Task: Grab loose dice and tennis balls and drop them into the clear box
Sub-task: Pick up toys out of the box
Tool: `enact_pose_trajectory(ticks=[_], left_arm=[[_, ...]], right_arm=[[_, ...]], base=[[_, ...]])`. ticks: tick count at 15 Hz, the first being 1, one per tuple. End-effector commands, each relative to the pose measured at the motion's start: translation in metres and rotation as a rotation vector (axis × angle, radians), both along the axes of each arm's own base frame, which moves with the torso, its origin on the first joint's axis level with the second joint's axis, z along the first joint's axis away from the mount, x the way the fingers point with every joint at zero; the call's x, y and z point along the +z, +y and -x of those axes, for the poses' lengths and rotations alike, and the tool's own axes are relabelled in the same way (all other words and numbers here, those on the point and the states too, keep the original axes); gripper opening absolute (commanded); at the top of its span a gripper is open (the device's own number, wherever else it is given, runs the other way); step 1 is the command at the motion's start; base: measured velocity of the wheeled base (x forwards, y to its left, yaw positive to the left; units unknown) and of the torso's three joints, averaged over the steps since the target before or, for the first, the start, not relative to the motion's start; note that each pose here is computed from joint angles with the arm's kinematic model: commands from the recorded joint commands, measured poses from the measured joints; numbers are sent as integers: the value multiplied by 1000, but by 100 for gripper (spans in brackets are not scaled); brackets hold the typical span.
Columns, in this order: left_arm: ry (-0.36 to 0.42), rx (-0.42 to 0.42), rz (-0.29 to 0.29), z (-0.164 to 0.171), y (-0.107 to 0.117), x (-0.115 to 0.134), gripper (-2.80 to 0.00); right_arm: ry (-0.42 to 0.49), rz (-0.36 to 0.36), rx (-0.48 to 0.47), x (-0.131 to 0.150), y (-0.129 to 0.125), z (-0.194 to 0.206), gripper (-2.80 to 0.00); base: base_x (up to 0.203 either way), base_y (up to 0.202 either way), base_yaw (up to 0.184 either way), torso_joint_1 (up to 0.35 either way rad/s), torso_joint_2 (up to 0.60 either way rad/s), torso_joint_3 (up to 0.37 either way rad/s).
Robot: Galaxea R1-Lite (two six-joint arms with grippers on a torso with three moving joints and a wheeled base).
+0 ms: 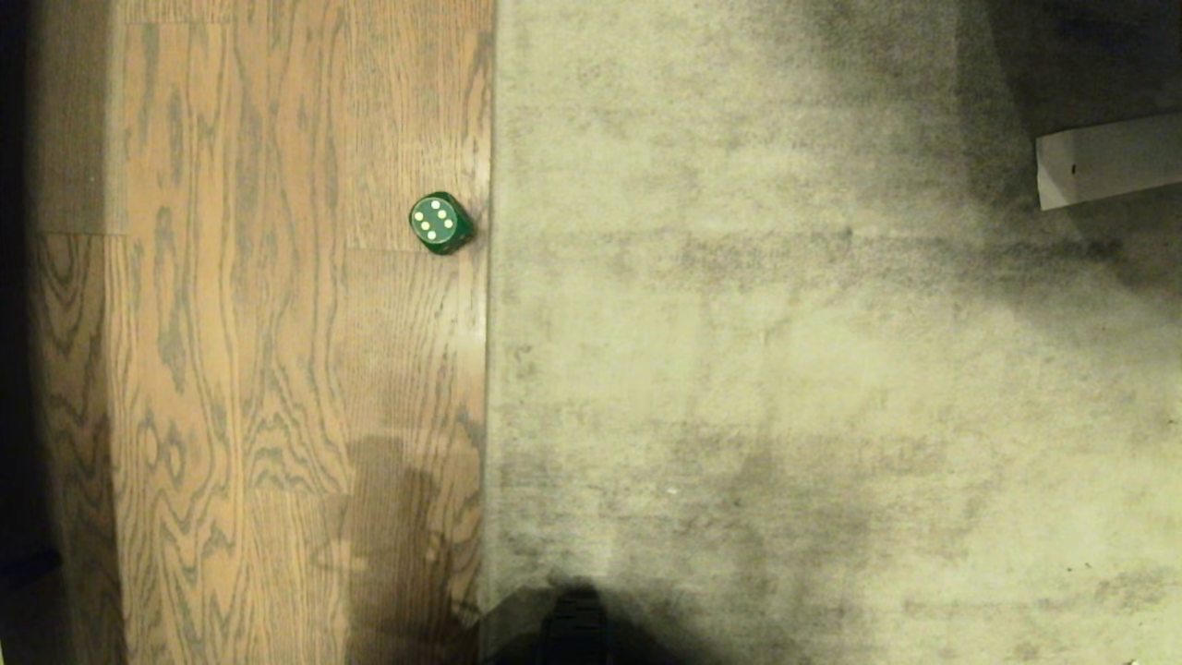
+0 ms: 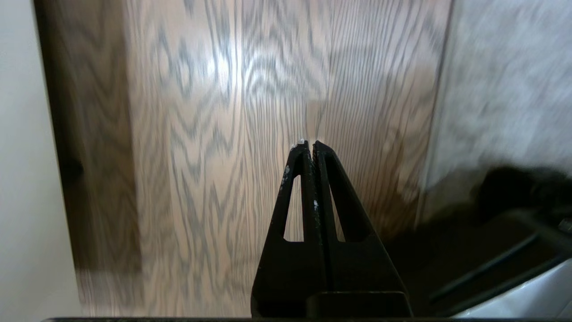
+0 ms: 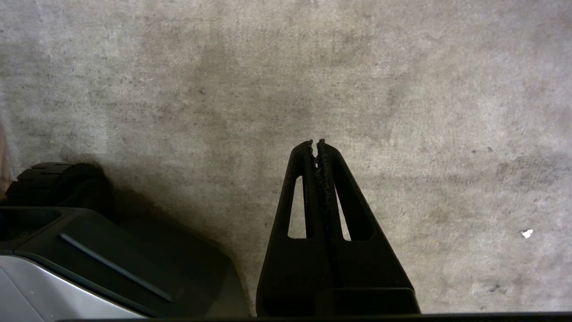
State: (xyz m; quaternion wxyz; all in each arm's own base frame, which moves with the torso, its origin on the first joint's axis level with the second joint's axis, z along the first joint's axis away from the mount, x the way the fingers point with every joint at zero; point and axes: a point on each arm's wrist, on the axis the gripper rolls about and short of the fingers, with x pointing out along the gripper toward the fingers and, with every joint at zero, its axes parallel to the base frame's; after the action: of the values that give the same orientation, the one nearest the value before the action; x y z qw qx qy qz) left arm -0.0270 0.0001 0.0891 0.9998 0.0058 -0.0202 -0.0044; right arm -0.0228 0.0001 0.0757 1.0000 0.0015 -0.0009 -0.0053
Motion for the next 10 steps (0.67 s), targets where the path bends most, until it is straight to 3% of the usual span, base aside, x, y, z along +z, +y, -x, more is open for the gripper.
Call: enact_pose_trajectory(ticks=[1,5,10], left_arm=[[-9,-19,-15,3,0,27,-280],[177,-45,-3,-42,-1,92,-280],[393,-72,64,-150,-7,140,-280]], right_arm=[[1,0,1,0,0,0,-280],[0,0,1,0,0,0,-280],[0,0,0,0,0,0,-280]], base=[[0,0,0,0,0,0],[0,0,0,0,0,0],[0,0,0,0,0,0]])
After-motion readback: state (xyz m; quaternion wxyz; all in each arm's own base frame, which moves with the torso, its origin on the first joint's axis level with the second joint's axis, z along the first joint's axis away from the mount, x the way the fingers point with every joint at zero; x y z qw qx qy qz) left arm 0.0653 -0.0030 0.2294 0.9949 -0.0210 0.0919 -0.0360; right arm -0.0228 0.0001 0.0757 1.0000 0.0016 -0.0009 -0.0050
